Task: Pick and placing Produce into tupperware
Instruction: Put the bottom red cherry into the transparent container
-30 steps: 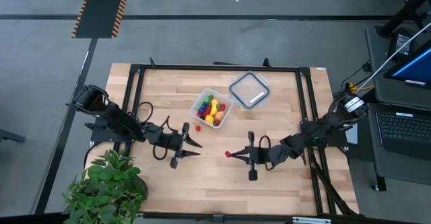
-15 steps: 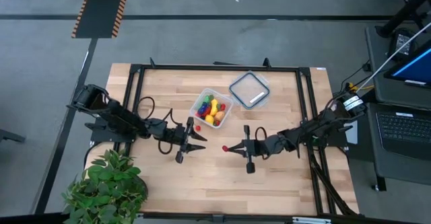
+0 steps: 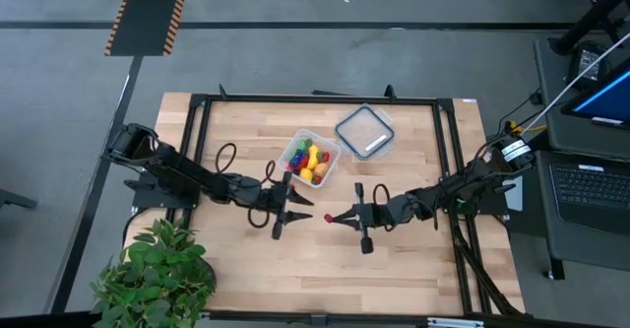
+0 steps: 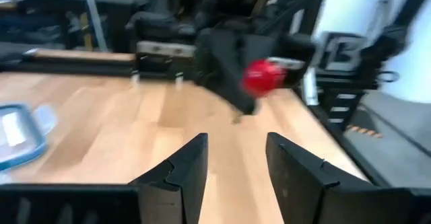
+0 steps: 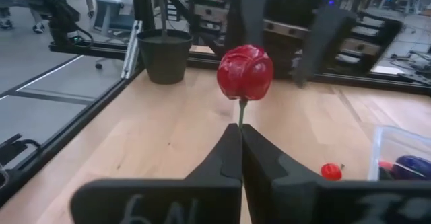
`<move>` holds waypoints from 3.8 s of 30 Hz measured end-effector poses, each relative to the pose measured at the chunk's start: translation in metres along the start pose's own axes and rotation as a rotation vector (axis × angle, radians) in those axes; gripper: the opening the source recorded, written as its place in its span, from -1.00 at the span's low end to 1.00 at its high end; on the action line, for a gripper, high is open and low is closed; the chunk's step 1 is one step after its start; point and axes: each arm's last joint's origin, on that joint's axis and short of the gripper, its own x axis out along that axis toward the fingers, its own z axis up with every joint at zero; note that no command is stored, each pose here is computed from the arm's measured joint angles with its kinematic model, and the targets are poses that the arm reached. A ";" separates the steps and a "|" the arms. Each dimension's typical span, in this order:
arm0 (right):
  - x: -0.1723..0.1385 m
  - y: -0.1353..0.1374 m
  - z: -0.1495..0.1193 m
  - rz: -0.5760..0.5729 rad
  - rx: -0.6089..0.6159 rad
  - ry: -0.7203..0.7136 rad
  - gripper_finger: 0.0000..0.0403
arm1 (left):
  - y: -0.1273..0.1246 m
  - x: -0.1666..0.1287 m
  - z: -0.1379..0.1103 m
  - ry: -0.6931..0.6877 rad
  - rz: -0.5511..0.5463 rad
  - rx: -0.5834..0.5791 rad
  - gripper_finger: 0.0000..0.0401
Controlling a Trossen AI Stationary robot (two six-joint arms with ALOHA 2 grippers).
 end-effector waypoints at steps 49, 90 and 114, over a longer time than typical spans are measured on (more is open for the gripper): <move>0.005 -0.001 0.002 0.008 -0.033 0.039 -1.00 | -0.005 0.045 0.001 -0.058 -0.077 0.027 -0.28; 0.005 0.001 0.002 0.080 -0.006 0.035 -0.95 | -0.008 0.045 0.003 -0.077 -0.111 0.136 -0.97; 0.005 -0.004 -0.001 -0.079 -0.024 0.075 -0.16 | -0.008 0.045 0.003 -0.077 -0.121 0.162 -0.98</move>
